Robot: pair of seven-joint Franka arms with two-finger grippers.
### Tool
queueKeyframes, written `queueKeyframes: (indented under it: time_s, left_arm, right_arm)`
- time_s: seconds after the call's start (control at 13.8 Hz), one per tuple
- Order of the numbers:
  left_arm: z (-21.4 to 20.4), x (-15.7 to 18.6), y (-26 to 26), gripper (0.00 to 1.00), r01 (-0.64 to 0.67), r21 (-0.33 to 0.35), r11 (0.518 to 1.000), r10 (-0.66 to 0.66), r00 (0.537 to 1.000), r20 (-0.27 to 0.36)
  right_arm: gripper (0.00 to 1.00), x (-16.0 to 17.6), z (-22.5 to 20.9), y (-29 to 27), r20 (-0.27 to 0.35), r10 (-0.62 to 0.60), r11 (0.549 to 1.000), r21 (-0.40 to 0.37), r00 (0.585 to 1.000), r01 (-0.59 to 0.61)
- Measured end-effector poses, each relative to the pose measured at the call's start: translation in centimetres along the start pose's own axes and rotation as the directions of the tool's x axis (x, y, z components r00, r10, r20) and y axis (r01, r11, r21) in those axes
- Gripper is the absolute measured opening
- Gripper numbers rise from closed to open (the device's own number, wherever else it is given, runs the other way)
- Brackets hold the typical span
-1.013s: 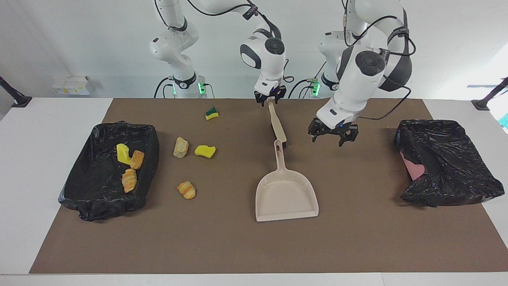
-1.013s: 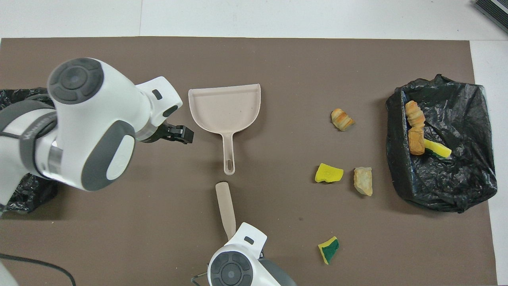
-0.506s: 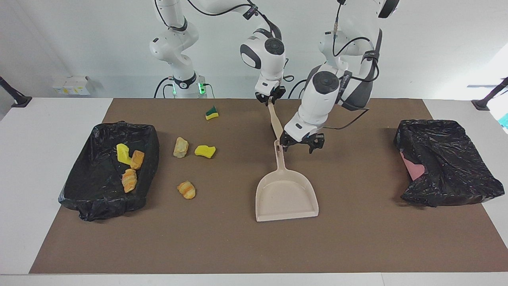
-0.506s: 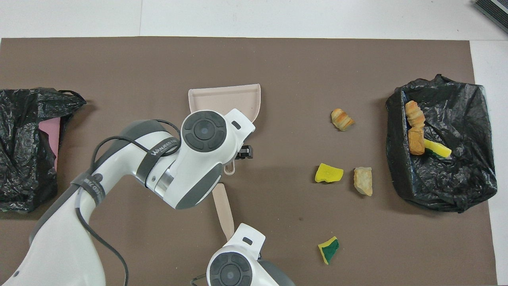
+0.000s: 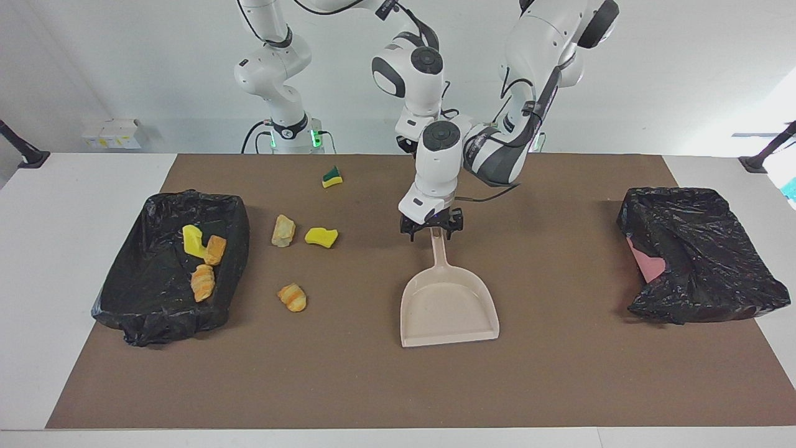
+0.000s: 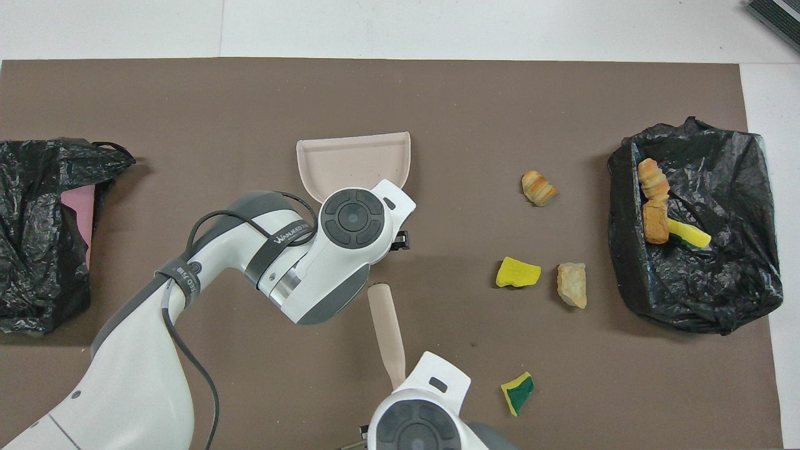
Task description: Sweep and dump trash in bin
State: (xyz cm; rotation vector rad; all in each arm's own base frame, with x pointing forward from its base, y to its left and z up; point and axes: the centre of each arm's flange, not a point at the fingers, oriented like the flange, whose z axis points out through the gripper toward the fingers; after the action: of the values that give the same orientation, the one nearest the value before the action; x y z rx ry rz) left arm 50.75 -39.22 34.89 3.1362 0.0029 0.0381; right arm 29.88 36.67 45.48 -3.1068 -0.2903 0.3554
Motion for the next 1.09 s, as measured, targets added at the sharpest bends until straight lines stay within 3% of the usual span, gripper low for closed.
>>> queueKeyframes:
  time_s: [0.22,0.29,0.43,0.65,0.87,1.09]
  left_arm:
    - [-0.3,0.4,-0.2,1.00,0.009,-0.006,1.000,-0.009,1.000,-0.007]
    - [-0.3,0.4,-0.2,0.92,0.008,-0.006,1.000,-0.008,1.000,-0.006]
    - [-0.3,0.4,-0.2,0.65,0.006,-0.006,1.000,-0.006,1.000,-0.006]
    - [-0.4,0.5,-0.3,0.32,0.007,-0.009,1.000,-0.007,1.000,-0.010]
    - [-1.0,1.4,-1.3,0.32,-0.007,-0.008,1.000,0.007,1.000,-0.020]
    - [-3.2,2.0,-2.9,0.32,-0.180,0.023,0.983,0.181,0.983,-0.033]
  right_arm:
    - [0.26,-3.1,-3.9,4.6,0.027,0.036,0.997,-0.071,0.999,-0.034]
    - [0.26,-3.7,-4.3,6.0,0.038,0.056,0.995,-0.085,0.998,-0.052]
    - [0.26,-4.6,-3.9,8.4,0.056,0.113,0.988,-0.108,0.992,-0.106]
    - [0.26,-5.5,-1.5,11.0,0.070,0.273,0.955,-0.140,0.960,-0.261]
    - [0.26,-5.8,0.4,12.4,0.069,0.457,0.880,-0.180,0.887,-0.439]
    - [0.26,-6.2,3.4,13.1,0.063,0.599,0.786,-0.235,0.798,-0.571]
